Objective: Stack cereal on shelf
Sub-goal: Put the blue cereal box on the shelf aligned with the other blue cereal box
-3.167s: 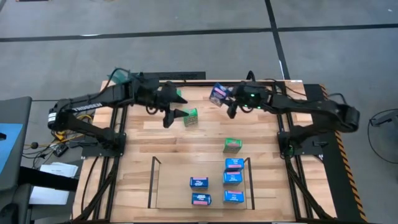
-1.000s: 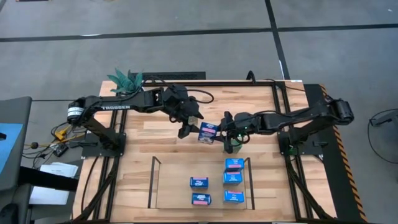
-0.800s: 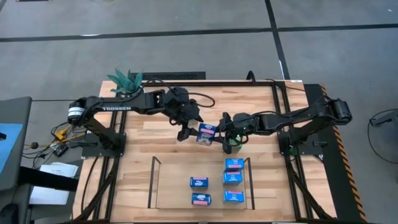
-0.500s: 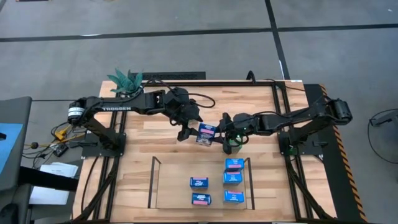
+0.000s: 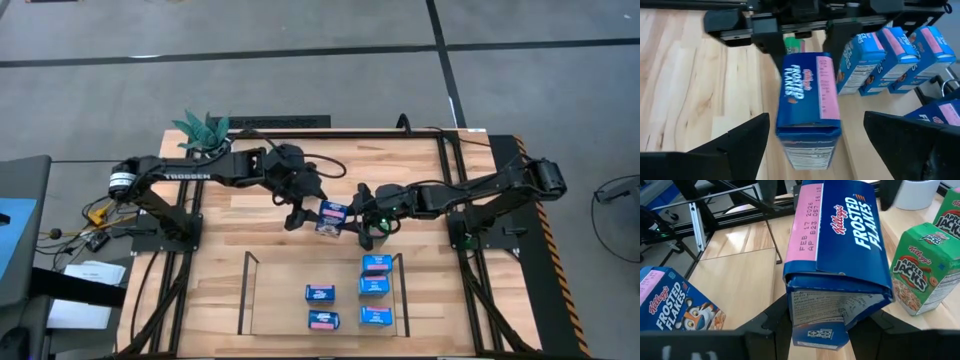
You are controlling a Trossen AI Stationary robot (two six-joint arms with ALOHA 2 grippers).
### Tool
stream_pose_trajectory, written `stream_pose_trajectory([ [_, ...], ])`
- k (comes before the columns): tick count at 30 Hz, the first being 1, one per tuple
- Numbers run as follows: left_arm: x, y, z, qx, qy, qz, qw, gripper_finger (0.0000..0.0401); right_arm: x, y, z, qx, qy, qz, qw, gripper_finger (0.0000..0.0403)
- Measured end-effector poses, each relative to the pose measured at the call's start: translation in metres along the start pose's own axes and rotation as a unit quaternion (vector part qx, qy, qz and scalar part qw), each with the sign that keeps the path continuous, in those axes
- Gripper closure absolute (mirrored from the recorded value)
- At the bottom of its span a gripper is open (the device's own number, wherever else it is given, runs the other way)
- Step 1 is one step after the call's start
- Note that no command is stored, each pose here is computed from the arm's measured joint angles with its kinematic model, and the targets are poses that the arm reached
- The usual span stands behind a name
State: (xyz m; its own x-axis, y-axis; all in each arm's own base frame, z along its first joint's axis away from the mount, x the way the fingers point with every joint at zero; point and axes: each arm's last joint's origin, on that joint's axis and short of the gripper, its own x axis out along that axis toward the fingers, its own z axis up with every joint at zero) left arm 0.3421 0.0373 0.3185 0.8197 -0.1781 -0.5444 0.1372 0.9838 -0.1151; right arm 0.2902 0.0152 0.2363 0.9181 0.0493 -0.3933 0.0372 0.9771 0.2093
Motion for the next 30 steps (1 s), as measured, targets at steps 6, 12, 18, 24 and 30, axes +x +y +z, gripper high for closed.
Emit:
stream_pose_trajectory([
  [6, 0.013, -0.003, -0.003, 0.001, 0.009, -0.001, 1.0, 0.0126, 0.0, 0.0, 0.0, 0.001, 0.0, 0.0, 1.0, 0.0227],
  [12, 0.013, -0.003, -0.003, -0.011, 0.009, -0.002, 1.0, 0.0137, 0.0, 0.0, 0.0, 0.001, 0.002, -0.001, 1.0, 0.0227],
  [18, 0.013, -0.003, -0.001, -0.014, -0.004, -0.001, 1.0, 0.0138, 0.0, 0.0, -0.001, 0.001, 0.005, -0.001, 1.0, 0.0227],
  [24, 0.013, -0.003, -0.002, -0.015, 0.003, -0.004, 1.0, 0.0138, 0.0, 0.0, -0.001, 0.002, 0.005, -0.001, 1.0, 0.0227],
  [30, 0.013, -0.003, -0.003, -0.015, 0.005, 0.0, 1.0, 0.0138, 0.0, 0.0, -0.001, 0.003, 0.005, -0.001, 1.0, 0.0227],
])
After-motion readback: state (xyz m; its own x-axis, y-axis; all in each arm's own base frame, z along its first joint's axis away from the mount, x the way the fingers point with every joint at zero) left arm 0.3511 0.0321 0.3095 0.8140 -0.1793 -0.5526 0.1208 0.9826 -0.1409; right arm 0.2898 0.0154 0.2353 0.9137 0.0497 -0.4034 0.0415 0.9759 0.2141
